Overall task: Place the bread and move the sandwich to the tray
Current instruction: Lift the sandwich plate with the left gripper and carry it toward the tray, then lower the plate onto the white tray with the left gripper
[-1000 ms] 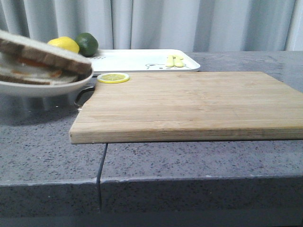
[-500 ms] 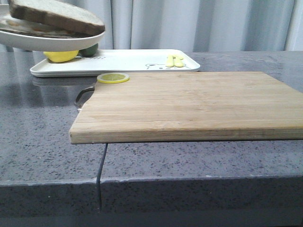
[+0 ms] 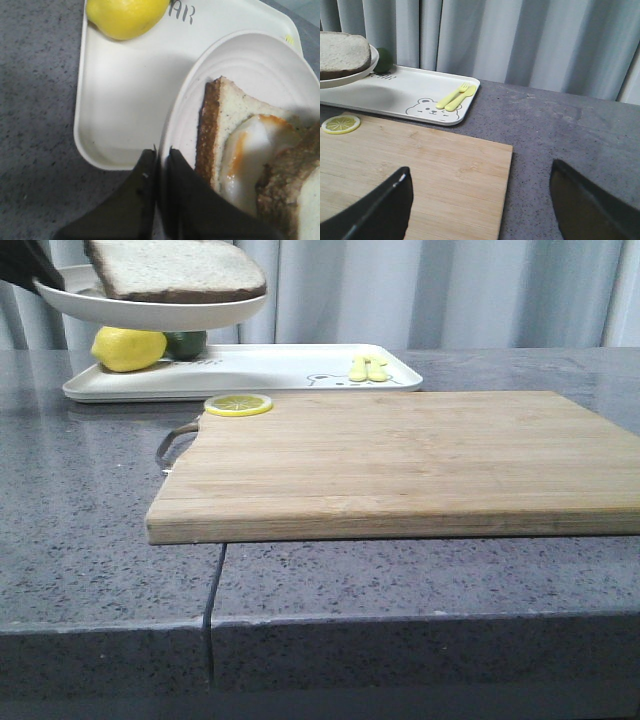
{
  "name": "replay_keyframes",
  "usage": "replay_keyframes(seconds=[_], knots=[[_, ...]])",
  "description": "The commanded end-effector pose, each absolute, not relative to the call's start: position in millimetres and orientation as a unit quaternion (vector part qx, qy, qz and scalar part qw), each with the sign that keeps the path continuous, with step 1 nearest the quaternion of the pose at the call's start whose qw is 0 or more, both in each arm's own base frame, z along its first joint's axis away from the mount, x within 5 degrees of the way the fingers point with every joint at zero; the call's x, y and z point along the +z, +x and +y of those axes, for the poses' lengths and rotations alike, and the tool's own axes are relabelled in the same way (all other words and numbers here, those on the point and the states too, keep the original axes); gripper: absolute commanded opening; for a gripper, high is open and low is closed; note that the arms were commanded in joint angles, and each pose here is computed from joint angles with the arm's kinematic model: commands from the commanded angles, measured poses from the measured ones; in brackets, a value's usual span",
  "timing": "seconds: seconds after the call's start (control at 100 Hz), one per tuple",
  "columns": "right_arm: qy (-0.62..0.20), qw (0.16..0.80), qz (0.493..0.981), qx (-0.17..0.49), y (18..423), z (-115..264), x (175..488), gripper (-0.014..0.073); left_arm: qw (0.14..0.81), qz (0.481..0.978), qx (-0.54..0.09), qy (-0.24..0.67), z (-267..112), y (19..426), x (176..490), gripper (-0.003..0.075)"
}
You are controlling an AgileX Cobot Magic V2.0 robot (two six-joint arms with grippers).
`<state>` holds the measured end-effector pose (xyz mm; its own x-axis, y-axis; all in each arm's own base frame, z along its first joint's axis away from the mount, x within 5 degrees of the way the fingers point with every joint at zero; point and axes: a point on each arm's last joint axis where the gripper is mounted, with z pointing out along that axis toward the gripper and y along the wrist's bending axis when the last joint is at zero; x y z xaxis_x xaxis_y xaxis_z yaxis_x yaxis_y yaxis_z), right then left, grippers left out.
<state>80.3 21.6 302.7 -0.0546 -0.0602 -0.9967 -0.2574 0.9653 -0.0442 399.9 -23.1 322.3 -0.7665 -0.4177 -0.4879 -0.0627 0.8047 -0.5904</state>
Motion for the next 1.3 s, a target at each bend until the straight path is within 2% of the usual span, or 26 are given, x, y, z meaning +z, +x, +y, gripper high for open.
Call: replay_keyframes(seconds=[0.0,0.15,0.49,0.68,0.94,1.12,1.29], knots=[[-0.095,0.714,0.690,0.069,81,19,318,0.0563,0.351,0.865,-0.334,-0.133,-29,412,353,-0.0019],[-0.095,0.714,0.690,0.069,81,19,318,0.0563,0.330,0.863,-0.365,-0.114,-34,439,347,-0.0019],[-0.095,0.714,0.690,0.069,81,19,318,0.0563,0.321,0.864,-0.380,-0.077,-55,480,332,-0.0019],[-0.095,0.714,0.690,0.069,81,19,318,0.0563,0.319,0.864,-0.385,-0.066,-69,493,321,-0.0019],[-0.095,0.714,0.690,0.069,81,19,318,0.0563,0.322,0.862,-0.383,-0.080,-68,503,307,-0.0019],[-0.095,0.714,0.690,0.069,81,19,318,0.0563,0.317,0.852,-0.404,-0.102,-69,510,295,-0.0019],[-0.095,0.714,0.690,0.069,81,19,318,0.0563,0.325,0.847,-0.405,-0.111,-68,513,294,-0.0020]])
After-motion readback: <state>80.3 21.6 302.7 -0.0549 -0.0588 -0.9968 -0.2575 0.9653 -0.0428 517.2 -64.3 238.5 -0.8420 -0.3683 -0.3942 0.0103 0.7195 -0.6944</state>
